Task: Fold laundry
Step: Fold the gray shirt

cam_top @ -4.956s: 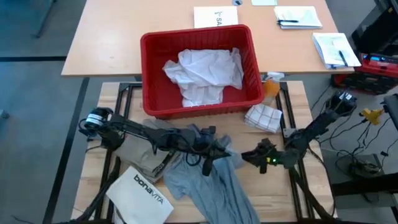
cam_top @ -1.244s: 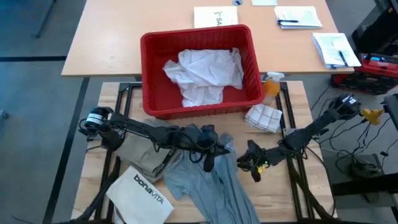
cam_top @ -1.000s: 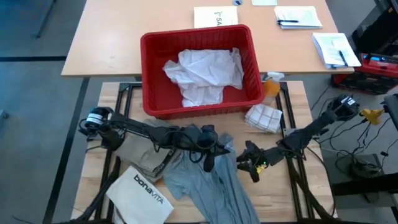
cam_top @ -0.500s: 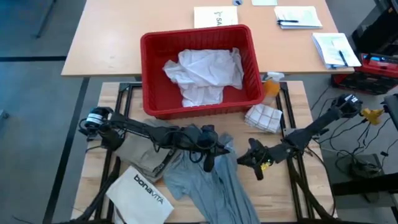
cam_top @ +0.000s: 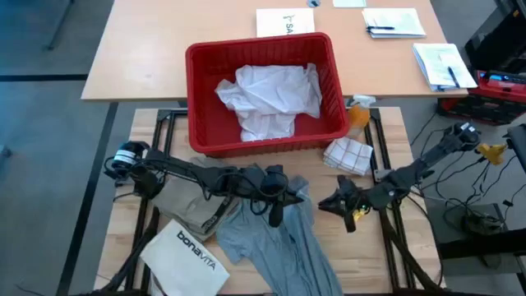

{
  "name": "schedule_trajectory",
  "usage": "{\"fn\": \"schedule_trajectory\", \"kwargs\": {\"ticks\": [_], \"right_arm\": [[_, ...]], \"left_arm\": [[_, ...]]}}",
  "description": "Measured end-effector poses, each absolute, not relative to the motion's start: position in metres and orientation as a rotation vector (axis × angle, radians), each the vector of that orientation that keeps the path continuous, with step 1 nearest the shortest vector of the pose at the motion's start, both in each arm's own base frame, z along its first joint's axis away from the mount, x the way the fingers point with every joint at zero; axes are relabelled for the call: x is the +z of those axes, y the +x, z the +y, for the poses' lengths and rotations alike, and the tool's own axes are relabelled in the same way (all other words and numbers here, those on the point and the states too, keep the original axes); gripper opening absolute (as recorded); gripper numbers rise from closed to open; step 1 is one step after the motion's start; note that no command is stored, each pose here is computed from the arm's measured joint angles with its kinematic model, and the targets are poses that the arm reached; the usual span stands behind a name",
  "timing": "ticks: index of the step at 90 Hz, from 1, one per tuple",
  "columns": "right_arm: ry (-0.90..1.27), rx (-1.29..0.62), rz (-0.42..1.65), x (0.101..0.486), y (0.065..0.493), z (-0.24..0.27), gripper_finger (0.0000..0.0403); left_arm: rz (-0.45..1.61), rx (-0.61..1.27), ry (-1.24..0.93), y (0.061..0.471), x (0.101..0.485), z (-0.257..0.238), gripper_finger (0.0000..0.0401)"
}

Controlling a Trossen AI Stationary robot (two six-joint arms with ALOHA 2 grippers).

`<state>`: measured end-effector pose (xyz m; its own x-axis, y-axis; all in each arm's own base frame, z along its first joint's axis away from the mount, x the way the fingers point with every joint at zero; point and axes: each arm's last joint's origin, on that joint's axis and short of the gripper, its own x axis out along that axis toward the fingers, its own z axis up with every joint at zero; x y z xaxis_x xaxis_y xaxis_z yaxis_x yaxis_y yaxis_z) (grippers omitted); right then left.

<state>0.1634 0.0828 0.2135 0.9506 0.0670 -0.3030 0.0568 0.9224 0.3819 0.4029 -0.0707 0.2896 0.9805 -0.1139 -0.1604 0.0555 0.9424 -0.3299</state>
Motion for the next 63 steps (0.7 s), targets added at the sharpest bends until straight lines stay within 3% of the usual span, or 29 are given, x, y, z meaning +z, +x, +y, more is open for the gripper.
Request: {"fn": "schedule_trajectory", "kwargs": {"ticks": [16,29,42,63], "right_arm": [[0.444,0.08,0.335,0.21,0.177,0.078,0.0167],[0.441,0.101,0.306,0.21,0.184,0.078,0.0188],[0.426,0.084,0.338,0.203,0.188,0.079,0.0153],[0.415,0.148,0.371,0.201,0.189,0.081,0.0046]], "left_arm": [[0.18,-0.084,-0.332,0.403,0.29,-0.07,0.0],[0.185,-0.082,-0.332,0.403,0.289,-0.069,0.0],[0.185,-0.082,-0.332,0.403,0.289,-0.069,0.0],[0.186,-0.081,-0.332,0.403,0.289,-0.069,0.0]]}}
